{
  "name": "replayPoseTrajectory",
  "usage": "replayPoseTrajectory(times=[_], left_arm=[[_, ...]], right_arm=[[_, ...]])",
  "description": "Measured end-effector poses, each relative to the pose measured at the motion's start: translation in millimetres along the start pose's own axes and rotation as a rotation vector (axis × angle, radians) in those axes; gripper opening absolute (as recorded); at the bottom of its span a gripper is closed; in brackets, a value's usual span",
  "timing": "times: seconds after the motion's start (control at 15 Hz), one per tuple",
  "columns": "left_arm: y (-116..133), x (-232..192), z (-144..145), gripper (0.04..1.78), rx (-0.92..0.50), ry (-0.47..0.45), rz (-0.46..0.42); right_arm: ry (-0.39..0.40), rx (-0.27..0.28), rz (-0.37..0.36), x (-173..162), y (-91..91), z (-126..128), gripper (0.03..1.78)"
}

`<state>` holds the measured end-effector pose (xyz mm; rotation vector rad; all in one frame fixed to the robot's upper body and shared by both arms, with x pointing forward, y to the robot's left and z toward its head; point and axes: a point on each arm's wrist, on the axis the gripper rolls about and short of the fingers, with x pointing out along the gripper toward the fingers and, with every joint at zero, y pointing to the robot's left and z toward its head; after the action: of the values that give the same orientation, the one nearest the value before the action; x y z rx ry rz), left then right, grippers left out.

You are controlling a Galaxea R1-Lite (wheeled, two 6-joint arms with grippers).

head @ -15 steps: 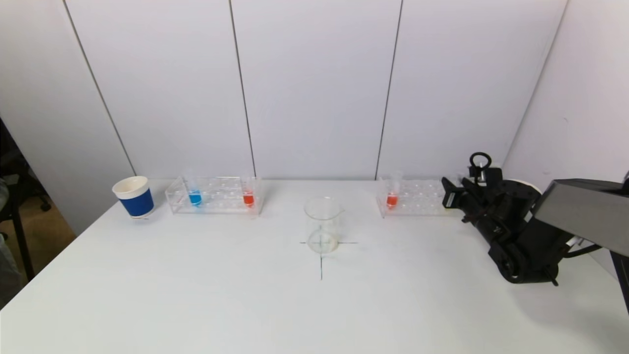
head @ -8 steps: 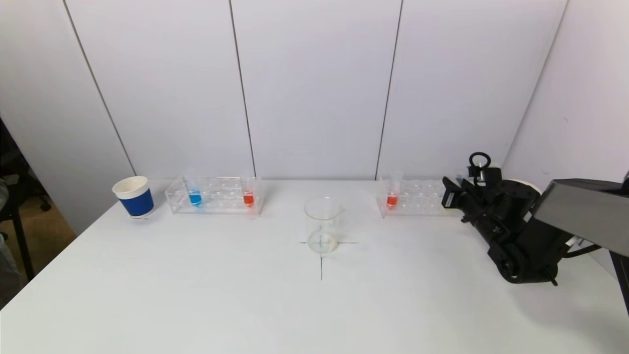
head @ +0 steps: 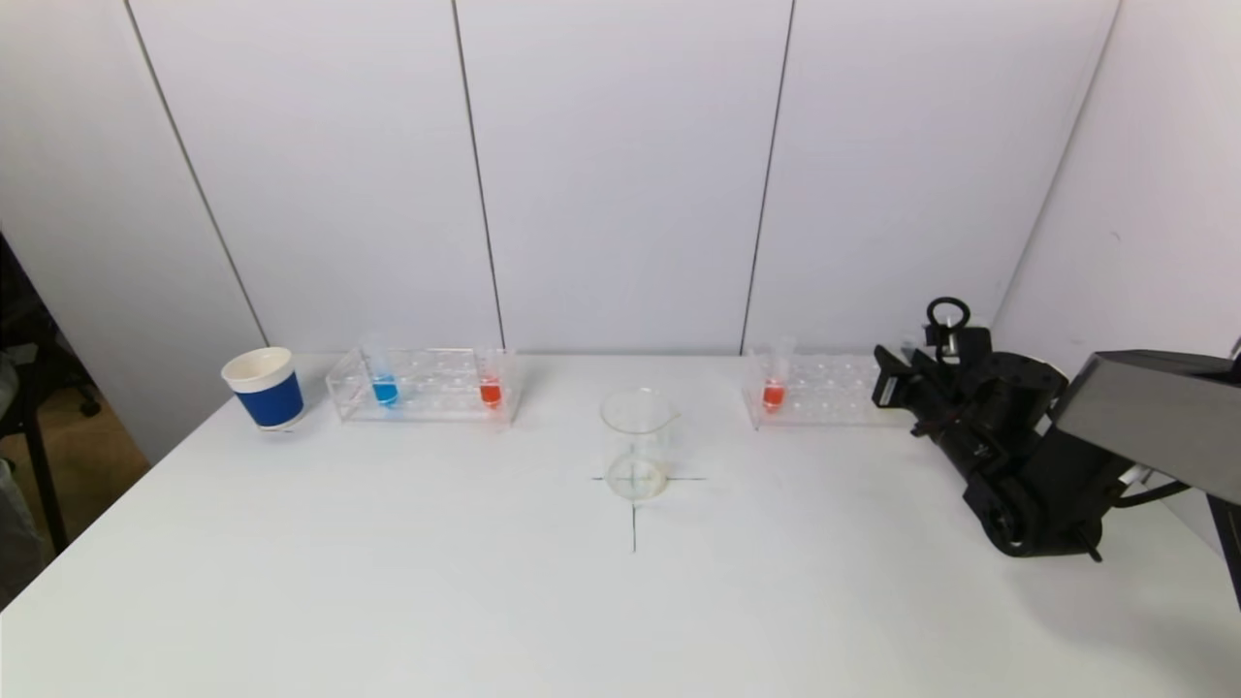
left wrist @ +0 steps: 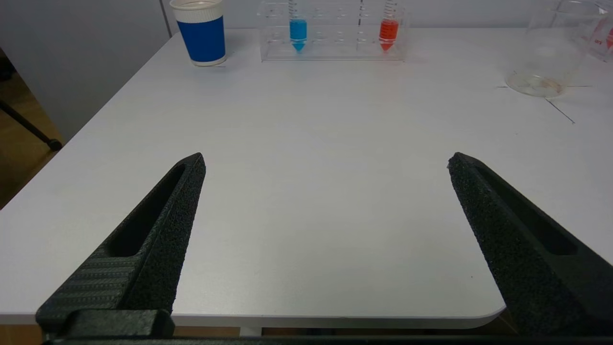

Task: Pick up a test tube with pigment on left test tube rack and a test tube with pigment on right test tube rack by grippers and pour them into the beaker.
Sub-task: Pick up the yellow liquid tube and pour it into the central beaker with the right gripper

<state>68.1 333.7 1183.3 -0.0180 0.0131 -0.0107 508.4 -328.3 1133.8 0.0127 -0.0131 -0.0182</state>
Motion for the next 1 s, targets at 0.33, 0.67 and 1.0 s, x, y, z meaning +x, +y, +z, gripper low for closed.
replayPoseTrajectory(times=[0.33, 0.67, 1.0], left_arm=[[0, 0, 0, 1.77, 0.0, 0.0, 0.0], [0, 0, 0, 1.77, 0.0, 0.0, 0.0], [0, 0, 0, 1.77, 0.0, 0.0, 0.0]], right_arm=[[-0.028, -0.013, 0.003, -1, 1.2, 12, 0.49], [-0.06, -0.019, 0.006, -3, 2.4, 26, 0.49], [-0.097, -0.025, 0.006, -7, 2.5, 43, 0.49]])
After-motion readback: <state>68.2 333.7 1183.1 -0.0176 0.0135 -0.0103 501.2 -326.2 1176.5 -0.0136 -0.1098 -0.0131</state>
